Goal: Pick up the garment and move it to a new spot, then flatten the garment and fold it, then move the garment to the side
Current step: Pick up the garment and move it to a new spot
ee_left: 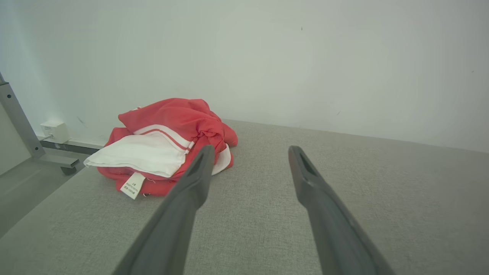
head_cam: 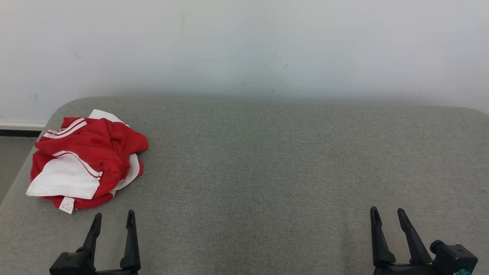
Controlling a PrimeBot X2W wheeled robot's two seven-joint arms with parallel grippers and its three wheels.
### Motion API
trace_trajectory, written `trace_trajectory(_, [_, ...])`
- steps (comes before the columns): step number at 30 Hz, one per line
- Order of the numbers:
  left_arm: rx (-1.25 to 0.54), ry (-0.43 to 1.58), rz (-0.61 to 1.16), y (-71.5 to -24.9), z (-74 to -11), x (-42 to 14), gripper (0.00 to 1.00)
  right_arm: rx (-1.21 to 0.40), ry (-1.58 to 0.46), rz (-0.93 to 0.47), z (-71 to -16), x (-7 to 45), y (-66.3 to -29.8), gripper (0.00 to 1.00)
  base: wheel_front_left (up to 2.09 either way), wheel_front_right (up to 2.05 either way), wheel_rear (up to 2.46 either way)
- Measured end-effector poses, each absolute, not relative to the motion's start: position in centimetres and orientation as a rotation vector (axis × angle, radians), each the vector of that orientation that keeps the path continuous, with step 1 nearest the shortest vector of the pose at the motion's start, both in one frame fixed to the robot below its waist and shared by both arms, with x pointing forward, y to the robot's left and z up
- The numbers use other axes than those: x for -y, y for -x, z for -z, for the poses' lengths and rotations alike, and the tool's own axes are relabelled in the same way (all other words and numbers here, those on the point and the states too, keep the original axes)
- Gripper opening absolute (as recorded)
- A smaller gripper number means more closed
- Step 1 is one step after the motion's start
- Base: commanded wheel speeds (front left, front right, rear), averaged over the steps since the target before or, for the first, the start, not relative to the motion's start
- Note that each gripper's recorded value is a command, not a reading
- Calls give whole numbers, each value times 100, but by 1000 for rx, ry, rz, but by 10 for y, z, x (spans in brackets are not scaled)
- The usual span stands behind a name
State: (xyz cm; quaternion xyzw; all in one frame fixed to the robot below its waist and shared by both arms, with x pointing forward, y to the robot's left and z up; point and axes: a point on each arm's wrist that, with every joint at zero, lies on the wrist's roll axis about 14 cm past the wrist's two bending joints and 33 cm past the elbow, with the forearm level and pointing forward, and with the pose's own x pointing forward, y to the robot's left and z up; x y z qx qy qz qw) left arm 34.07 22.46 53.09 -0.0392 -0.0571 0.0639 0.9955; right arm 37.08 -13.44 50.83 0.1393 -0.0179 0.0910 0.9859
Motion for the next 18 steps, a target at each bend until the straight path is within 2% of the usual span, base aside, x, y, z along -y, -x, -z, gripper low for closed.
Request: trace_trajectory(18, [93, 43, -383, -279, -522, -301, 100, -35, -292, -420, -496, 51, -383, 100, 0, 0, 0])
